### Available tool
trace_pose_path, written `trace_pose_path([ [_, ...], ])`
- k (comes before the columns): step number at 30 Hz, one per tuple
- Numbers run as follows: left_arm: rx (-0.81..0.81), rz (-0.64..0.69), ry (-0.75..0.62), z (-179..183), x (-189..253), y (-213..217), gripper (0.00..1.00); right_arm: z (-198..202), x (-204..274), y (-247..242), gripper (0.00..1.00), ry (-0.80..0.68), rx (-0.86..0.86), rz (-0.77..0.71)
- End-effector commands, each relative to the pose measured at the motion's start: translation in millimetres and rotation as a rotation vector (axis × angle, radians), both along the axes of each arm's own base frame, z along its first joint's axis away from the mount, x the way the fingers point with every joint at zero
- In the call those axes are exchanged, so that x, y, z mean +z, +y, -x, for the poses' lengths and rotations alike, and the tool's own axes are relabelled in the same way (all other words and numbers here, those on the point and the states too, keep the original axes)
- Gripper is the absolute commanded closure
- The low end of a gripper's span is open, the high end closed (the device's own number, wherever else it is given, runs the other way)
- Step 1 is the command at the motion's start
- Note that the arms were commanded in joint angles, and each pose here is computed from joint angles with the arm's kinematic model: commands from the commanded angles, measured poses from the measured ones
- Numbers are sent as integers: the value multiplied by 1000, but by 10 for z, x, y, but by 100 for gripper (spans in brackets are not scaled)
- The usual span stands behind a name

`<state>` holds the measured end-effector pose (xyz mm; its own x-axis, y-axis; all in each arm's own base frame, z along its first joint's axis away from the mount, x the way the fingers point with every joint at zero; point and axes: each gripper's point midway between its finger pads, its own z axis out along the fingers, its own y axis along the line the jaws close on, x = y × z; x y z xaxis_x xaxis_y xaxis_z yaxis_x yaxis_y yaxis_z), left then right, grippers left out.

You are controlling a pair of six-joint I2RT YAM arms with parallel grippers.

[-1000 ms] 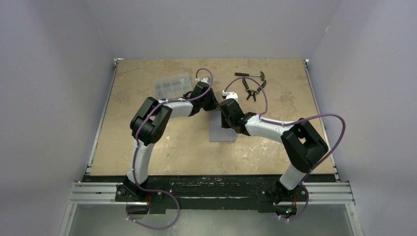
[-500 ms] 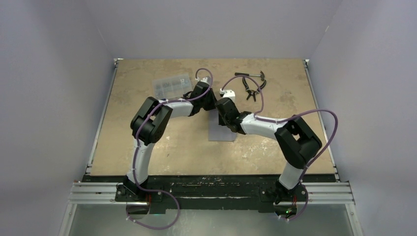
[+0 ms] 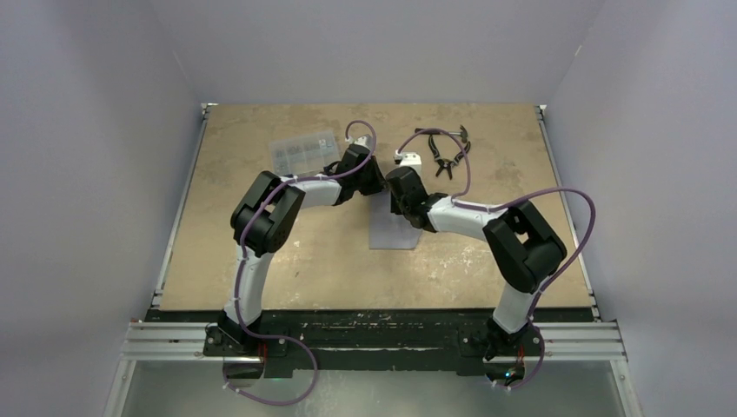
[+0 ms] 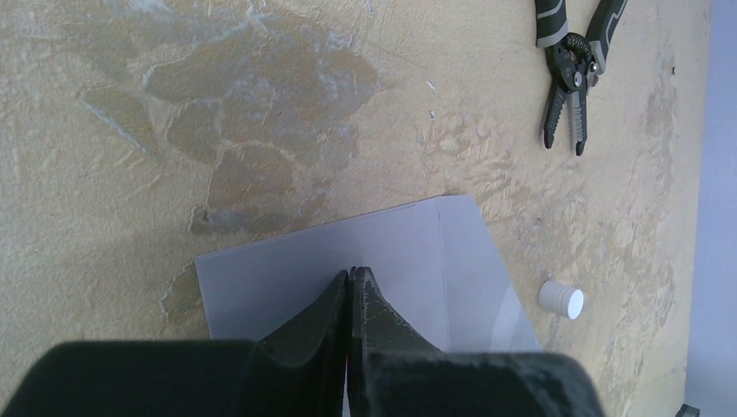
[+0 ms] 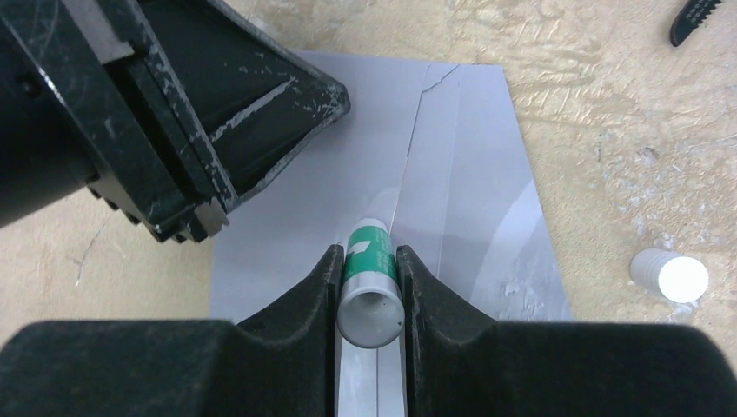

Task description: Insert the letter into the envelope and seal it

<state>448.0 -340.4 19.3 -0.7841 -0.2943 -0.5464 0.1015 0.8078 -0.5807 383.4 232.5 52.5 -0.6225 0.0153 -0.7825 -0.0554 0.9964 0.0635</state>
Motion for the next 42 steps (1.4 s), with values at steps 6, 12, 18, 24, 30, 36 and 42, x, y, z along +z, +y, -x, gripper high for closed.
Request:
trace_pose_path([
  [6, 31, -230, 242, 452, -917, 548, 100, 585, -213, 32, 100, 190, 179, -2],
  [12, 24, -210, 243, 454, -902, 510, 100, 748, -3, 93, 100, 214, 222, -76],
  [18, -13, -140, 196, 386, -644, 365, 100, 591, 583, 148, 100, 105, 209, -189],
  [24, -105, -11, 68, 209, 115, 72, 89, 382, 883, -126, 100, 52, 115, -328],
  [30, -85, -5, -27, 187, 747, 186, 60, 286, 963, -525, 100, 36, 6, -512],
  [36, -81, -57, -69, 354, 961, 405, 46, 172, 798, -867, 100, 58, -71, -689],
  [42, -100, -134, -26, 607, 835, 610, 43, -218, 568, -1041, 100, 88, -32, -773],
])
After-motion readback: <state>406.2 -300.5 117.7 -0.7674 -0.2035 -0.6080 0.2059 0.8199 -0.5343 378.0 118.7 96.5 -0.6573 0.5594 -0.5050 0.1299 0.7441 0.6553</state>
